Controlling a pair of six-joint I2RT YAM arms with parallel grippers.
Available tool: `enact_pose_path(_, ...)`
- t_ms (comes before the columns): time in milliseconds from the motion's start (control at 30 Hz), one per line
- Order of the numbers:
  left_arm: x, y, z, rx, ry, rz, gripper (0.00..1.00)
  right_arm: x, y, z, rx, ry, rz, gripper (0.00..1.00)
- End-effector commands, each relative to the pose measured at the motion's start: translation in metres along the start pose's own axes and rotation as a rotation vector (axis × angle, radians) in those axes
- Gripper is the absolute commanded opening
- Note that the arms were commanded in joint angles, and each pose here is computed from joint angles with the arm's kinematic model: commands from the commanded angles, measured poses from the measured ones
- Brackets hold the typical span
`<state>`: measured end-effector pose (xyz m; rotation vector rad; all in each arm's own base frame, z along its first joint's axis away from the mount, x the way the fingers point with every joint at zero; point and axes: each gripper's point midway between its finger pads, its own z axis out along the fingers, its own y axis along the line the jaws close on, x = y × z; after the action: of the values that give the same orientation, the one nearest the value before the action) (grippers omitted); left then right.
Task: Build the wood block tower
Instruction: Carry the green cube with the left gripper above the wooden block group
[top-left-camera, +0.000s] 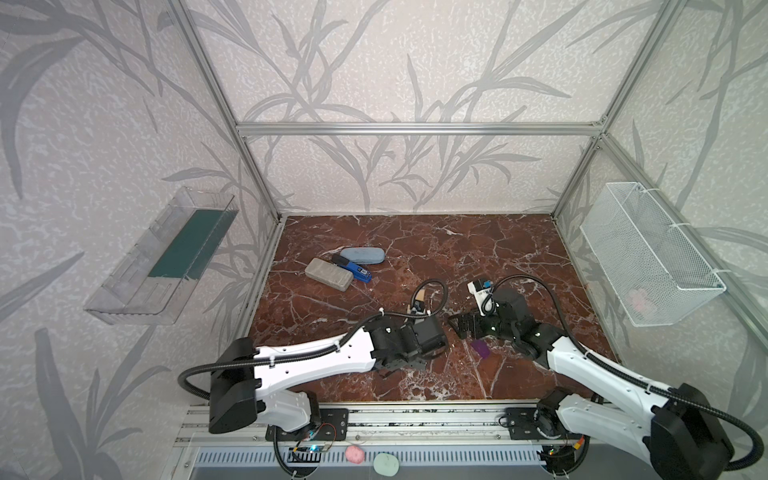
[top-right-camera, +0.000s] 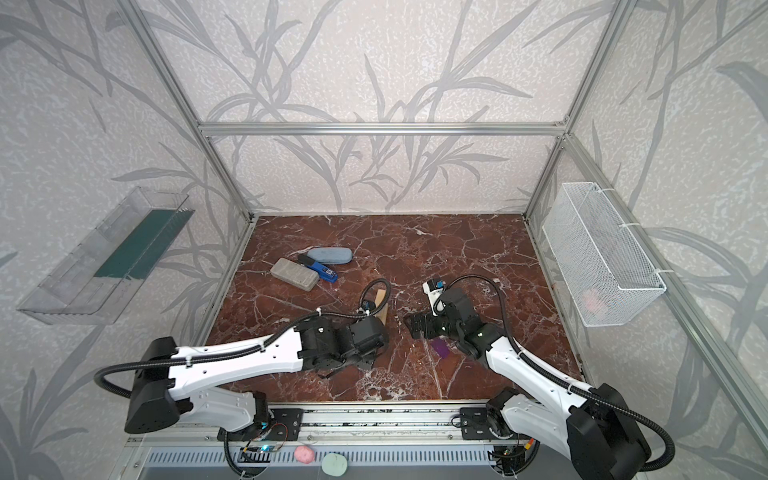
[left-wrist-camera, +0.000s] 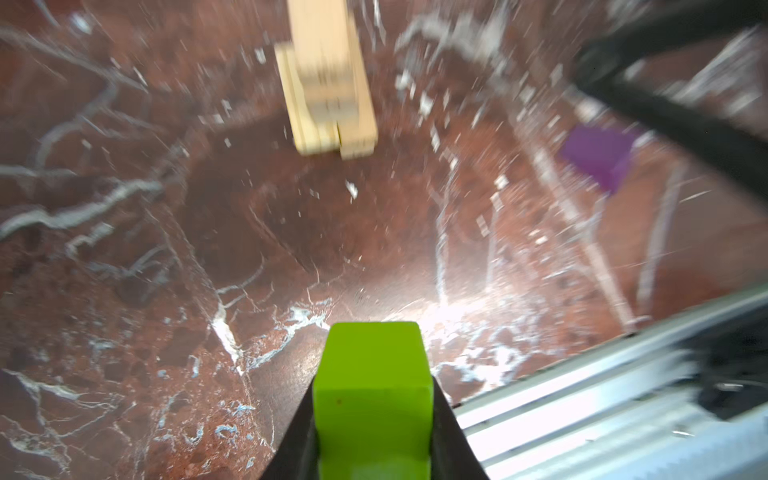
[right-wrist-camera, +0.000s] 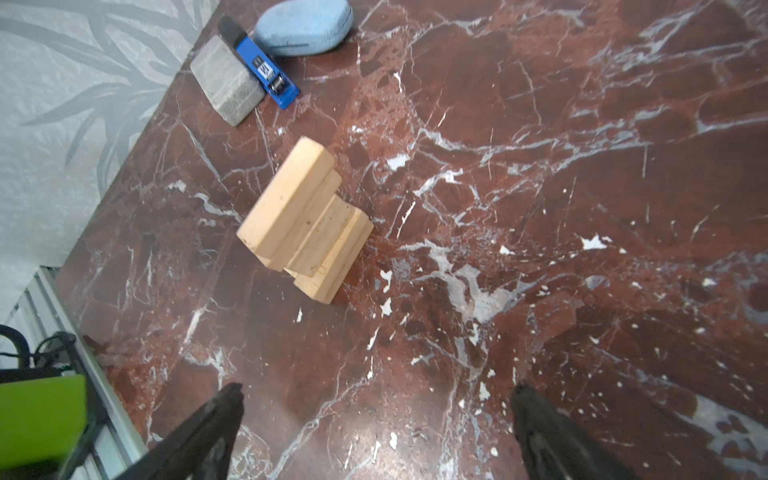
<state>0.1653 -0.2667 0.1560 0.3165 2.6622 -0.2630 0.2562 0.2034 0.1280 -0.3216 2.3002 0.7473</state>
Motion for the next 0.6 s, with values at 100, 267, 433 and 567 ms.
enact_pose_path(100,-0.044,0.021,-0.014,-0.05,-0.018,-0.059,0.05,-0.012,-0.014,-0.002,0.027,0.015,0.095,0.99)
enact_pose_path(267,-0.072,0.021,0.004,-0.065,0.012,-0.054,0.05,-0.014,-0.016,0.003,0.005,-0.008,0.034,0.99)
enact_pose_path(433,-0.094,0.014,0.024,-0.076,0.037,-0.039,0.03,-0.007,-0.022,0.007,-0.001,-0.05,0.003,0.99)
enact_pose_path(567,-0.106,0.014,0.037,-0.129,0.07,-0.022,0.03,0.001,-0.025,0.012,-0.007,-0.054,0.0,0.99)
